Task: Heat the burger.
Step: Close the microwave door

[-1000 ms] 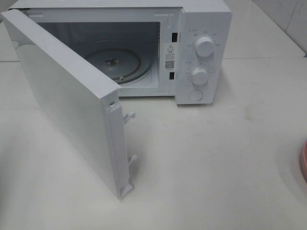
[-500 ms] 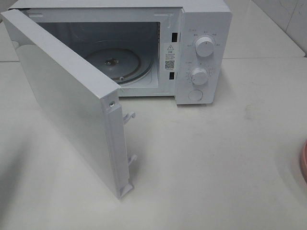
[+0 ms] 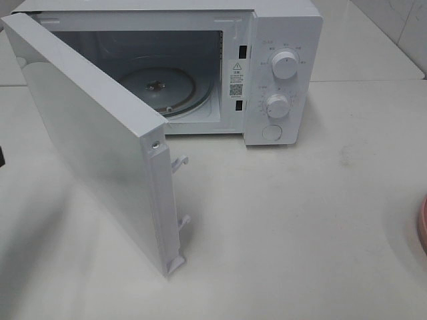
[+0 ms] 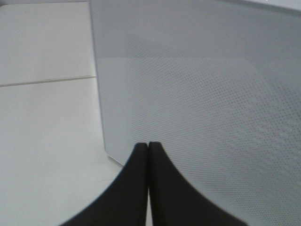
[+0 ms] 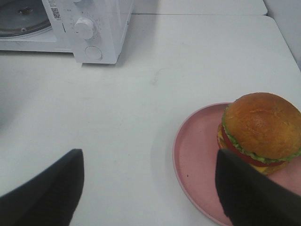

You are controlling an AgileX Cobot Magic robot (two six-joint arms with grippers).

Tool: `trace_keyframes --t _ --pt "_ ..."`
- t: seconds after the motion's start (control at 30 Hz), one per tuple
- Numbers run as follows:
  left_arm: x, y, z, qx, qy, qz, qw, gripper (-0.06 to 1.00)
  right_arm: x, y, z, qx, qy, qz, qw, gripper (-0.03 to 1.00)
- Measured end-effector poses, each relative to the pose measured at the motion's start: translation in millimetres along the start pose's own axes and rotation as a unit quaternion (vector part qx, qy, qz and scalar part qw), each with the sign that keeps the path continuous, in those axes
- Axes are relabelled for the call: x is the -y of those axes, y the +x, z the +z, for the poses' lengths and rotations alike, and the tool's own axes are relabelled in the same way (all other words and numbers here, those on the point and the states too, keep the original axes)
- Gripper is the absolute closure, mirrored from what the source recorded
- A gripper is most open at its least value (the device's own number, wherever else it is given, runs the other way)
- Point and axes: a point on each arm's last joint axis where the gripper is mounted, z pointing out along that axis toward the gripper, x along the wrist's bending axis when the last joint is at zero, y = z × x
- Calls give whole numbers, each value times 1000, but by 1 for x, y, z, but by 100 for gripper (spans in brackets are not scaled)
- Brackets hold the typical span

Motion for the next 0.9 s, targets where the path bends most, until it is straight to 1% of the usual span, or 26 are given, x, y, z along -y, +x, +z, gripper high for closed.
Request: trace_keyframes --t 0.03,0.07,0.1,0.13,0.2,0.23,0.27,0.4,0.43,0.5,0.53,0.57,0.63,0.73,0.8,0.83,0.9 --pt "1 -5 7 13 6 3 1000 94 0 0 0 0 0 0 1000 21" --pt "1 -5 7 13 6 3 1000 94 0 0 0 0 0 0 1000 21" --pt "3 -9 15 26 12 5 1000 94 0 0 0 0 0 0 1000 21" --pt "3 -9 15 26 12 5 1000 94 0 0 0 0 0 0 1000 21" --pt "7 -17 23 44 17 9 999 94 0 0 0 0 0 0 1000 21" --pt "7 -17 23 44 17 9 999 94 0 0 0 0 0 0 1000 21" --pt "11 -20 26 54 16 11 998 94 0 0 0 0 0 0 1000 21" --pt "17 -25 31 67 21 12 997 94 0 0 0 0 0 0 1000 21" --pt "18 -30 34 76 22 14 997 94 0 0 0 0 0 0 1000 21" --pt "18 -32 36 81 22 15 996 94 0 0 0 0 0 0 1000 21" --pt "17 -38 41 92 20 18 995 94 0 0 0 0 0 0 1000 21" --pt "17 -38 41 92 20 18 995 94 0 0 0 0 0 0 1000 21" --pt "14 -46 47 107 16 22 994 94 0 0 0 0 0 0 1000 21" --pt "13 -50 51 110 15 19 994 94 0 0 0 0 0 0 1000 21" --pt "12 -59 57 125 16 22 992 94 0 0 0 0 0 0 1000 21" --pt "12 -59 57 125 16 22 992 94 0 0 0 0 0 0 1000 21" --pt "11 -68 63 138 14 24 990 94 0 0 0 0 0 0 1000 21"
